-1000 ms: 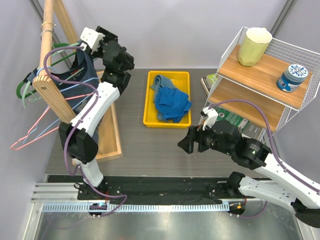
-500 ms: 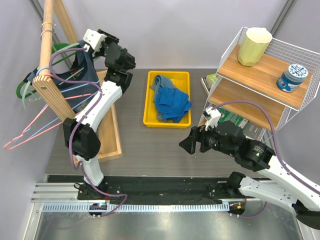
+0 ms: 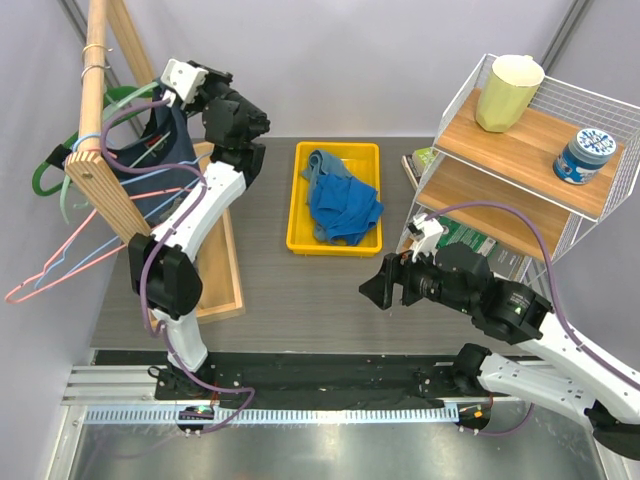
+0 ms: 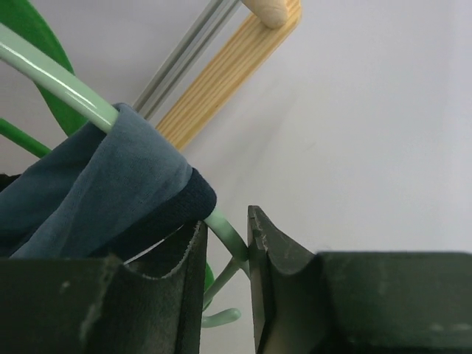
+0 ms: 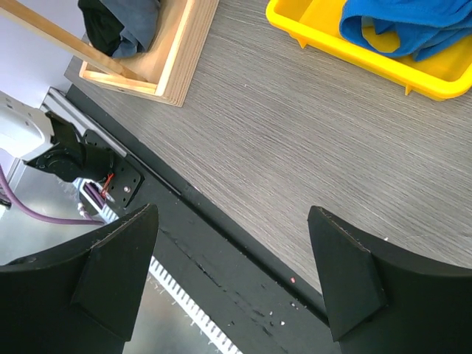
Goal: Remove the tank top from the hanger
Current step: Pick up the hanger from the clothesline.
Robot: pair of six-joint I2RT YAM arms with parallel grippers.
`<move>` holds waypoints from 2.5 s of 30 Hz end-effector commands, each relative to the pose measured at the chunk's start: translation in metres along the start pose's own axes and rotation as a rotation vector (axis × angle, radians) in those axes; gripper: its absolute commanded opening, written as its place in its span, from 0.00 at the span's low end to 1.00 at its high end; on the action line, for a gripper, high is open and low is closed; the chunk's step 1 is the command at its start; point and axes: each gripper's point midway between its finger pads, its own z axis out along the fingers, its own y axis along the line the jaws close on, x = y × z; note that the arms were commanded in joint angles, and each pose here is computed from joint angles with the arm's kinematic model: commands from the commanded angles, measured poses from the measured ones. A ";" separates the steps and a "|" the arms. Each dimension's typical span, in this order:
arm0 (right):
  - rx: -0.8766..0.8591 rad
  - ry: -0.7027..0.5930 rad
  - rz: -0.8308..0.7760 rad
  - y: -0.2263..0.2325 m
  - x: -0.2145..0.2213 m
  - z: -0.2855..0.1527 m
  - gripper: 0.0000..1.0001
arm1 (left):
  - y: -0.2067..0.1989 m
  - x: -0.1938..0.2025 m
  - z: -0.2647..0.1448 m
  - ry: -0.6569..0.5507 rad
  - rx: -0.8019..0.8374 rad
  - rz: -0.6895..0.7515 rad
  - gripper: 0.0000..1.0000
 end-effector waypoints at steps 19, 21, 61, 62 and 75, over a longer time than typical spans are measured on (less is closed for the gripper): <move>-0.070 -0.063 -0.020 0.016 -0.018 -0.007 0.89 | 0.002 -0.057 0.009 -0.069 -0.045 -0.107 0.00; -0.070 -0.066 -0.022 0.016 -0.018 -0.007 0.89 | 0.001 -0.064 0.011 -0.077 -0.048 -0.096 0.00; -0.054 -0.037 -0.049 0.006 -0.004 -0.004 0.91 | 0.047 -0.023 0.006 -0.035 -0.146 -0.079 0.00; -0.059 -0.043 -0.049 0.007 -0.005 -0.005 0.91 | 0.047 -0.021 0.004 -0.034 -0.148 -0.085 0.00; -0.113 -0.070 -0.054 0.015 -0.007 -0.022 0.92 | 0.040 0.000 -0.042 0.023 -0.124 -0.072 0.00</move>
